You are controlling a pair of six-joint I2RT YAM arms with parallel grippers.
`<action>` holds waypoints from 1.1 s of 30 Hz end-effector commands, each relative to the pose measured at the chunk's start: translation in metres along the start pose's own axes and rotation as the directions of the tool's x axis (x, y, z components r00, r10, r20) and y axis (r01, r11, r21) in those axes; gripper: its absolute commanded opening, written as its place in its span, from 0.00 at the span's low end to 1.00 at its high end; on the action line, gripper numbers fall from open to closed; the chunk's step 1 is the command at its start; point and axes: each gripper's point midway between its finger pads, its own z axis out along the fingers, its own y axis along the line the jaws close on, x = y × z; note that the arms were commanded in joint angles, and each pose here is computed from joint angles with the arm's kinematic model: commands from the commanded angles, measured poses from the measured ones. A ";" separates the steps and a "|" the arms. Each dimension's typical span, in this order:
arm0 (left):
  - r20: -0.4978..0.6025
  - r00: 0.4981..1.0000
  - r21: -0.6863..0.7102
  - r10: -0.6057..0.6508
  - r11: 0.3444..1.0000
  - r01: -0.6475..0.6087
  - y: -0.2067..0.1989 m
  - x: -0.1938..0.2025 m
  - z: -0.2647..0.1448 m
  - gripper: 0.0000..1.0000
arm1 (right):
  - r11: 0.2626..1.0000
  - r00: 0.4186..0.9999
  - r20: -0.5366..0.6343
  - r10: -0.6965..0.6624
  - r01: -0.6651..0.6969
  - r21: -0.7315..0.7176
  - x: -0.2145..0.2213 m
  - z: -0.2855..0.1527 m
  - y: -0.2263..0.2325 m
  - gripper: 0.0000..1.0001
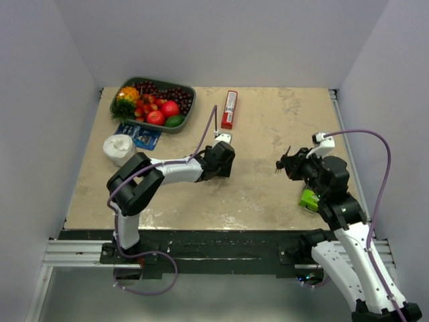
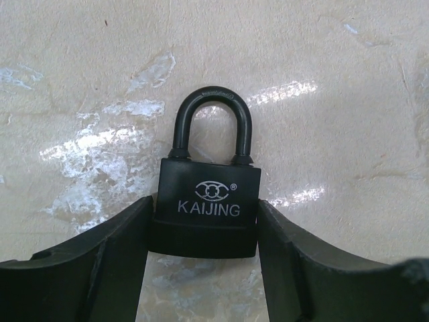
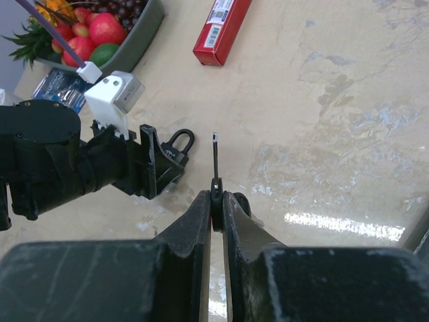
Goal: Unlock with the key
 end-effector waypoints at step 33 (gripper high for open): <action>-0.083 0.995 0.140 -0.050 0.988 0.061 -0.031 0.018 -0.031 0.90 | 0.996 0.999 -0.006 0.036 -0.037 -0.082 0.008 0.008 0.013 0.00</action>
